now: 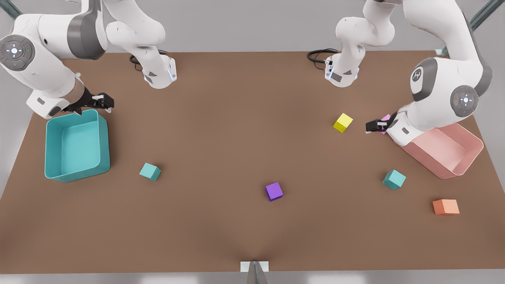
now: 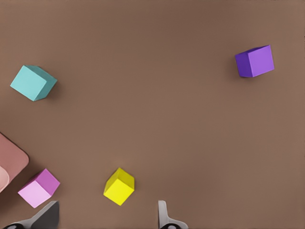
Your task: Stack the two blue cubes on top of each other
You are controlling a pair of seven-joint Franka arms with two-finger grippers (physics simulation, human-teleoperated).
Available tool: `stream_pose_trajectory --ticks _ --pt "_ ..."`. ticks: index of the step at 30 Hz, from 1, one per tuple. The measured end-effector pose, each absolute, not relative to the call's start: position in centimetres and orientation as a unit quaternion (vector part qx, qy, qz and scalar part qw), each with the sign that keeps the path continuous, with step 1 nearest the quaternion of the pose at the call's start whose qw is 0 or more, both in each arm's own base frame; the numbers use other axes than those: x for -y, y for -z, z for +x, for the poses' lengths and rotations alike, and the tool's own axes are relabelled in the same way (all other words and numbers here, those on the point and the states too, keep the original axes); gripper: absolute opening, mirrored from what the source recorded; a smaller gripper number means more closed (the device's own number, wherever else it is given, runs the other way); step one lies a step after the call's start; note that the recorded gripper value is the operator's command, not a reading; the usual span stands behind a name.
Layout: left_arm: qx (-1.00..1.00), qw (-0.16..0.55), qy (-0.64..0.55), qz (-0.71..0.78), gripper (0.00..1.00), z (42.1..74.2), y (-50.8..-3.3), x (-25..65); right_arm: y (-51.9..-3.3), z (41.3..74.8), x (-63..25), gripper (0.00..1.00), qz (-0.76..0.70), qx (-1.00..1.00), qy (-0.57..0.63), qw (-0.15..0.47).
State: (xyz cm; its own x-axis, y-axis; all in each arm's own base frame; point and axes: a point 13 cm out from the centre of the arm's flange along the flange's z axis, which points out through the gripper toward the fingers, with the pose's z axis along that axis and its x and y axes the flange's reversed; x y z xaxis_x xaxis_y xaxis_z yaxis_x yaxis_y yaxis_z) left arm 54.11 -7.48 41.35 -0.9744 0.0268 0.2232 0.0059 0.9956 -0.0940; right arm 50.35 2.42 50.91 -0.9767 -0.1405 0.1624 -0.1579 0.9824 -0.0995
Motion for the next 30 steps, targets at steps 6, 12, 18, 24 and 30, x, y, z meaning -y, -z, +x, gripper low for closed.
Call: stream_pose_trajectory --ticks 6,12,18,24,30 --pt "0.994 0.100 -0.048 -0.015 1.00 55.4 -40.4 7.8 -40.9 54.4 -2.2 1.00 0.073 0.985 -0.057 0.146" --pt "0.993 0.106 -0.048 -0.016 1.00 55.6 -39.4 7.6 -24.7 57.2 8.9 1.00 -0.047 0.978 -0.038 0.200" --pt "0.992 0.113 -0.049 -0.017 1.00 55.4 -39.3 7.1 -19.3 59.5 8.4 1.00 -0.081 0.989 -0.023 0.125" --pt "0.992 0.119 -0.049 -0.018 1.00 55.1 -39.2 6.8 -17.4 62.5 2.9 1.00 -0.111 0.990 0.018 0.081" --pt "0.990 0.130 -0.047 -0.019 1.00 54.9 -38.5 6.7 -14.8 63.8 0.2 1.00 -0.134 0.988 0.028 0.069"
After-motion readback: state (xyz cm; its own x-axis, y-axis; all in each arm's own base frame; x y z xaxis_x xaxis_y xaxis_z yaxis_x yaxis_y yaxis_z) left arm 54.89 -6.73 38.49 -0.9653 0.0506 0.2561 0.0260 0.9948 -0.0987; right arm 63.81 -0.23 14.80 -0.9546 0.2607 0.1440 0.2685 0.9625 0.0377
